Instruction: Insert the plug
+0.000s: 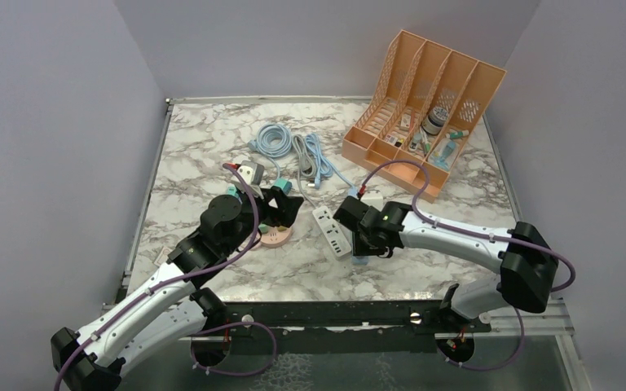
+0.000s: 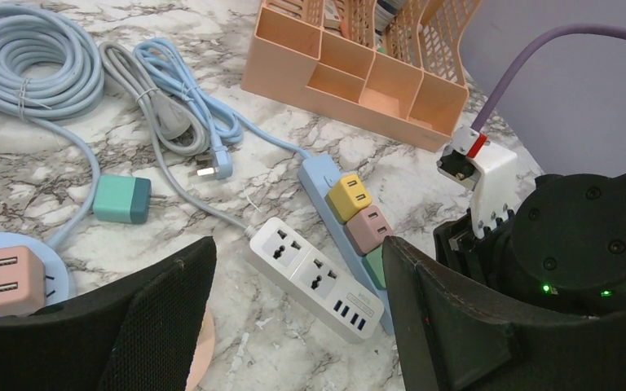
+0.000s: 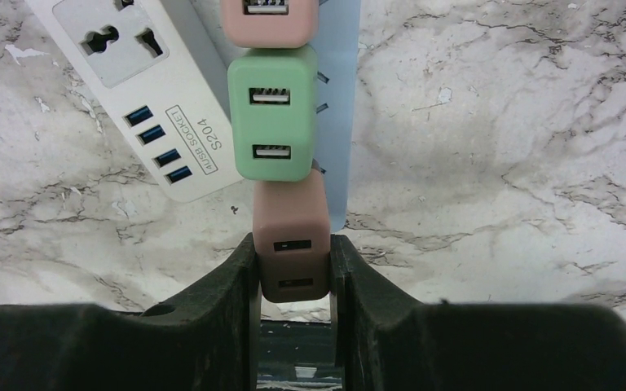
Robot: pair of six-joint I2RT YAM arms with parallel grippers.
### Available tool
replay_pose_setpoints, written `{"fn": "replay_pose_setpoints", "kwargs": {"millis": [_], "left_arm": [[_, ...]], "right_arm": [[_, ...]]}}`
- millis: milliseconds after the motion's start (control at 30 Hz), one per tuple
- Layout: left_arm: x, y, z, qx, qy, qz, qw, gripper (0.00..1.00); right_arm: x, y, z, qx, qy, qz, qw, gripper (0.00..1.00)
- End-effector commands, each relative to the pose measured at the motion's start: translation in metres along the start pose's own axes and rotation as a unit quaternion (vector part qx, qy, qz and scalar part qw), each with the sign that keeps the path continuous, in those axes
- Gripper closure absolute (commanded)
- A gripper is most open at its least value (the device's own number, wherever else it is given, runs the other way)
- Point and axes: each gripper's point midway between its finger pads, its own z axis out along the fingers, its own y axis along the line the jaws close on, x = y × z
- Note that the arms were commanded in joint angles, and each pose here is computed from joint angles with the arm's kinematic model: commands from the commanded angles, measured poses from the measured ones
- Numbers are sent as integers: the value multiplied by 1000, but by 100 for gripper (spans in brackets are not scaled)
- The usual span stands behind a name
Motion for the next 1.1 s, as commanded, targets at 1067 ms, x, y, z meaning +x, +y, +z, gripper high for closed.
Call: {"fn": "replay_pose_setpoints", "kwargs": {"millis": [1067], "left_arm": [[-2, 4, 0, -12, -6, 0, 1000, 23]], "right_arm": [[47, -31, 73, 117, 50, -31, 991, 99]]}}
